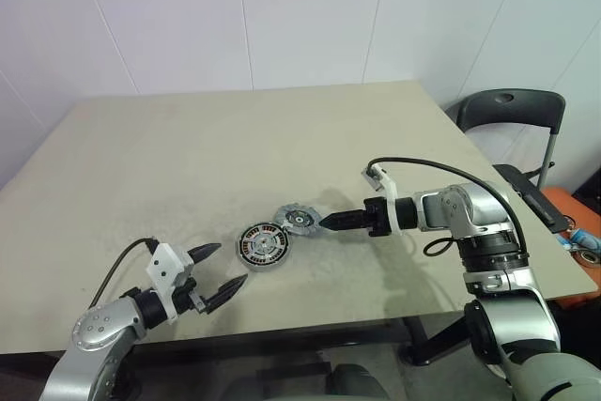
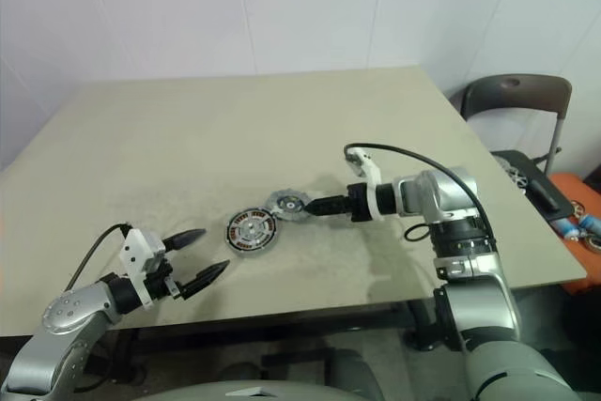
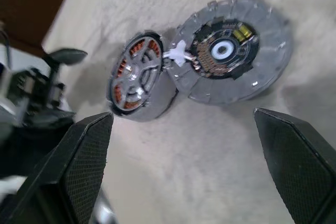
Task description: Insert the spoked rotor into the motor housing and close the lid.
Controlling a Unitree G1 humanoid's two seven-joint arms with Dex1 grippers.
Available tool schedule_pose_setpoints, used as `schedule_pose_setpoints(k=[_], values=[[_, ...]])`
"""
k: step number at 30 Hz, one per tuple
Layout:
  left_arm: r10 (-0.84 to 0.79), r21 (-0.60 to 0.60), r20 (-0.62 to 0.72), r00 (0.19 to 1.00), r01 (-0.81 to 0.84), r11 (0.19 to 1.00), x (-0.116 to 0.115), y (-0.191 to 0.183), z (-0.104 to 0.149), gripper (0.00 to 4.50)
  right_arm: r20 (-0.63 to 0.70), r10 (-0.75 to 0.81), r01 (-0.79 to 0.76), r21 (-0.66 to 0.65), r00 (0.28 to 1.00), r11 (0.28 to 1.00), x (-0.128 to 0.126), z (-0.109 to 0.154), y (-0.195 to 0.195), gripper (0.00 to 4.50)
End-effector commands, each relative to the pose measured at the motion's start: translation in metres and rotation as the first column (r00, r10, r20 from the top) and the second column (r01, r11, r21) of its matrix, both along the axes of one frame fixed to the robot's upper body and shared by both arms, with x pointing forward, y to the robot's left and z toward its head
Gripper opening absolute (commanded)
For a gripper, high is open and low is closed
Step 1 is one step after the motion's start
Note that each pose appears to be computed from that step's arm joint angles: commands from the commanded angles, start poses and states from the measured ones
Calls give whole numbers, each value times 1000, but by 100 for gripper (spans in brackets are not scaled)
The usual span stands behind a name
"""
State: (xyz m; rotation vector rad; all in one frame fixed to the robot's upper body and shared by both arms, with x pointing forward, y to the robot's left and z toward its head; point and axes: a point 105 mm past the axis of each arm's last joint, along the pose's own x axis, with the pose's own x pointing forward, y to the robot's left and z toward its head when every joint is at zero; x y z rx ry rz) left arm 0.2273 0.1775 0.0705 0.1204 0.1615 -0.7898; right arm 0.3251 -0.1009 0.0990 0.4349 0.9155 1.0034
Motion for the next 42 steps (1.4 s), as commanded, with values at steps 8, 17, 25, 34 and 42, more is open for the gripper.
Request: schedule_pose_setpoints(k=[8,17,25,34,42], values=[[7,8,42,999,-7,1000,0,6,9,450,-152,-96,111,88,984,990,1,-8,10,446],[13,19,46,999,-14,1000,1,12,9,450,-219,-155,185,124,963,975,5,-15,19,446],[11,18,50,999,-11,1000,4,12,9,450,-262,-196,241,153,945,958,13,-21,37,446],[13,22,53,998,-14,1000,4,13,9,450,-261,-244,289,153,934,945,21,-29,41,446],[12,21,55,998,-13,1000,3,12,9,450,-247,-272,326,213,930,921,31,-22,47,446]])
